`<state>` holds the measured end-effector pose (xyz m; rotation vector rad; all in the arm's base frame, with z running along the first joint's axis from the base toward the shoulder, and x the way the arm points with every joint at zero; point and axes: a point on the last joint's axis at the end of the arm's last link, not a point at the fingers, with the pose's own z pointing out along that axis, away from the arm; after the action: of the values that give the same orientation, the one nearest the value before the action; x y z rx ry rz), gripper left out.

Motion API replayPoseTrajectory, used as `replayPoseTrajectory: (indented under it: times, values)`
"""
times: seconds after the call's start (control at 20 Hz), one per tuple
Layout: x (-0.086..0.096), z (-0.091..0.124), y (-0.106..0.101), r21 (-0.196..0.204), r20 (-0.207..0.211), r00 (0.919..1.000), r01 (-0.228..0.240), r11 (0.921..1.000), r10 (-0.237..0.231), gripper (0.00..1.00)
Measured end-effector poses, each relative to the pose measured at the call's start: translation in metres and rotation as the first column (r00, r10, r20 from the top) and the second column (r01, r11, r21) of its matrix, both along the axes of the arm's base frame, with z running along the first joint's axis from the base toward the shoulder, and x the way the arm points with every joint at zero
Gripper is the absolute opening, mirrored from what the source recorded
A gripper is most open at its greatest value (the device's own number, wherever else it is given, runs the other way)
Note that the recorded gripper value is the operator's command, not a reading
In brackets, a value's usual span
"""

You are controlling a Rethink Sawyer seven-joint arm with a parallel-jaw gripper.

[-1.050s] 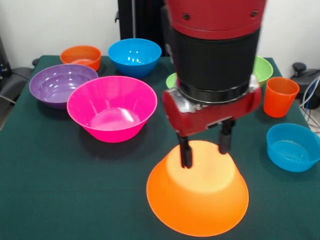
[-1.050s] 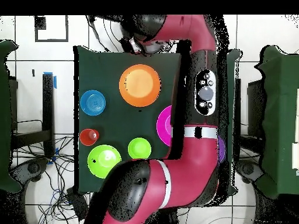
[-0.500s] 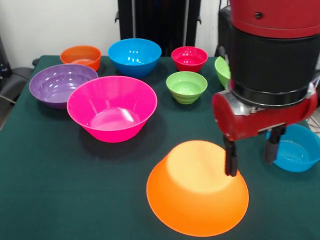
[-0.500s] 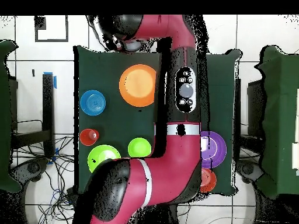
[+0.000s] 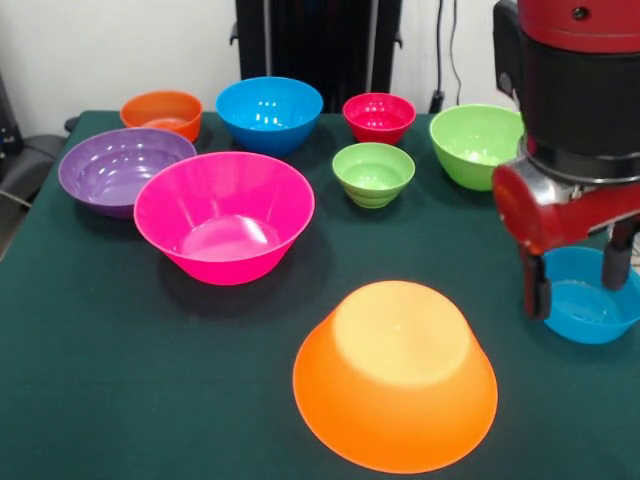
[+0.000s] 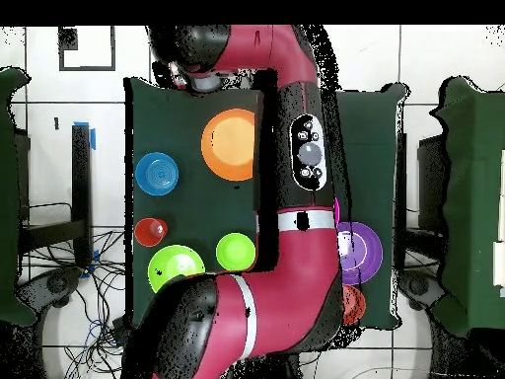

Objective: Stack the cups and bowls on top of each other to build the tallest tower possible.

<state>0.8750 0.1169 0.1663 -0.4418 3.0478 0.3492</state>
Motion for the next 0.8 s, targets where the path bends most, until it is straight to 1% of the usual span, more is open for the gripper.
replayPoseTrajectory:
  times: [0.15, 0.25, 0.55, 0.7, 0.8]
  values:
    - [-0.014, 0.007, 0.005, 0.038, -0.035, 0.9993, -0.012, 0.9992, 0.013, 1.0]
    - [-0.024, 0.013, 0.009, 0.054, -0.059, 0.9979, -0.022, 0.9983, 0.025, 1.0]
    - [-0.043, 0.026, 0.017, 0.064, -0.094, 0.9941, -0.047, 0.9969, 0.053, 1.0]
    - [-0.052, 0.033, 0.016, 0.067, -0.108, 0.9923, -0.054, 0.9963, 0.061, 1.0]
    - [-0.054, 0.035, 0.015, 0.065, -0.109, 0.9921, -0.055, 0.9963, 0.062, 1.0]
